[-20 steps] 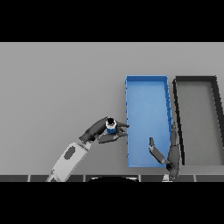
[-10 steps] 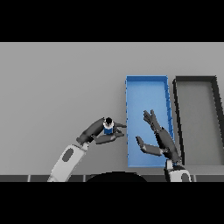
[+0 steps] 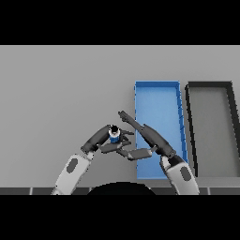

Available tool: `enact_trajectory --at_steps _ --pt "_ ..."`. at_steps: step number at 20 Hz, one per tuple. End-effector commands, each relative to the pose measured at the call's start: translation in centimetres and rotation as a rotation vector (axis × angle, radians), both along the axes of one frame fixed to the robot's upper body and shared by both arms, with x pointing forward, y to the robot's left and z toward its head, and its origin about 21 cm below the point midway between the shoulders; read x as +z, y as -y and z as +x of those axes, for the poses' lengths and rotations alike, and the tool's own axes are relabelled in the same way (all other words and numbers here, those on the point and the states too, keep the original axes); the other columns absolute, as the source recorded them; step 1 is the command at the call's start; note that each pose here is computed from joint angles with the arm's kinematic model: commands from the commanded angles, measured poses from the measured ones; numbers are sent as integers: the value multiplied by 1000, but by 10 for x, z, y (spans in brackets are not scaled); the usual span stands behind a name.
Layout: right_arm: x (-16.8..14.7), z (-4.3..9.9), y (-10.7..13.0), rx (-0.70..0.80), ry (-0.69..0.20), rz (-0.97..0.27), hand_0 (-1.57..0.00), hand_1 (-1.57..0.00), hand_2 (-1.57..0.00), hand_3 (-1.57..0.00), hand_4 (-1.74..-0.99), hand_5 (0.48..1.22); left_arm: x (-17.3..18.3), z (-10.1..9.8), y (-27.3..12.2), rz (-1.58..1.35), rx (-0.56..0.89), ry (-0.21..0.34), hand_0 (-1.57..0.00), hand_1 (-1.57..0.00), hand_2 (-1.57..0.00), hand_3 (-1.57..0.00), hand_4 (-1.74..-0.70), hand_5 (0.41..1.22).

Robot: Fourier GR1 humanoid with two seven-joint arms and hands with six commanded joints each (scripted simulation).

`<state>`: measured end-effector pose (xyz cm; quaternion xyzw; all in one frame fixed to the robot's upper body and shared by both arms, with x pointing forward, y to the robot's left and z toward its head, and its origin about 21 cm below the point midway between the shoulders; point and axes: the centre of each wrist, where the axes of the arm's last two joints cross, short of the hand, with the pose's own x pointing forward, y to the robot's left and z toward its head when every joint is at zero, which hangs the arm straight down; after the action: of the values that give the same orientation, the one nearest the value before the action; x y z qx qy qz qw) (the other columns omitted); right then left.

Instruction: Pick up the blue pipe and place it into the blue bin.

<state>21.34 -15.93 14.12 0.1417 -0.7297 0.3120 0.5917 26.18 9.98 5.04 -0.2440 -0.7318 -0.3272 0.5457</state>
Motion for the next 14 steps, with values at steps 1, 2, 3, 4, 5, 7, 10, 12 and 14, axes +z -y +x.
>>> enact_trajectory --at_steps 1,2,3,4,5,7,10,12,14 --pt "7 1 -7 32 29 -4 1 0 -46 1 -1268 555 -2 0 0 3 -2 -2 -1571 -1571 -1571 -1571 -1464 1221" --pt "14 5 -11 48 48 -9 1 0 -48 1 -1253 554 -2 1 1 1 -7 -13 -1571 -1571 -1571 -1571 -1464 1221" --pt "20 7 -16 65 71 -18 1 -2 -52 1 -1242 551 -2 4 1 0 -11 -29 -1571 -1571 -1571 -1571 -1465 1221" --pt "24 8 -21 77 74 -32 -3 -10 -59 1 -1232 545 -3 2 0 -8 -25 -35 -1571 -1571 -1571 -1571 -1467 1221" --pt "27 12 -23 87 74 -50 -7 -16 -66 1 -1223 540 -4 0 -1 -19 -26 -41 -1571 -1571 -1571 -1571 -1469 1221" --pt "31 19 -31 100 52 -85 -16 -25 -77 1 -1196 526 -2 3 -1 2 -6 -40 -1571 -1571 -1571 -1571 -1470 1221" --pt "34 32 -44 123 42 -111 -34 -55 -110 -7 -1192 507 -2 3 0 19 -1 -26 -1571 -1571 -1571 -1571 -1467 1221" --pt "35 37 -44 141 38 -136 -168 -218 -261 -128 -1233 487 -6 4 -5 46 6 -42 -1571 -1571 -1571 -1571 -1462 1221" --pt "35 42 -51 177 43 -134 -507 -530 -538 -401 -1331 489 -2 4 -3 40 -3 -56 -1571 -1571 -1571 -1571 -1560 1221"
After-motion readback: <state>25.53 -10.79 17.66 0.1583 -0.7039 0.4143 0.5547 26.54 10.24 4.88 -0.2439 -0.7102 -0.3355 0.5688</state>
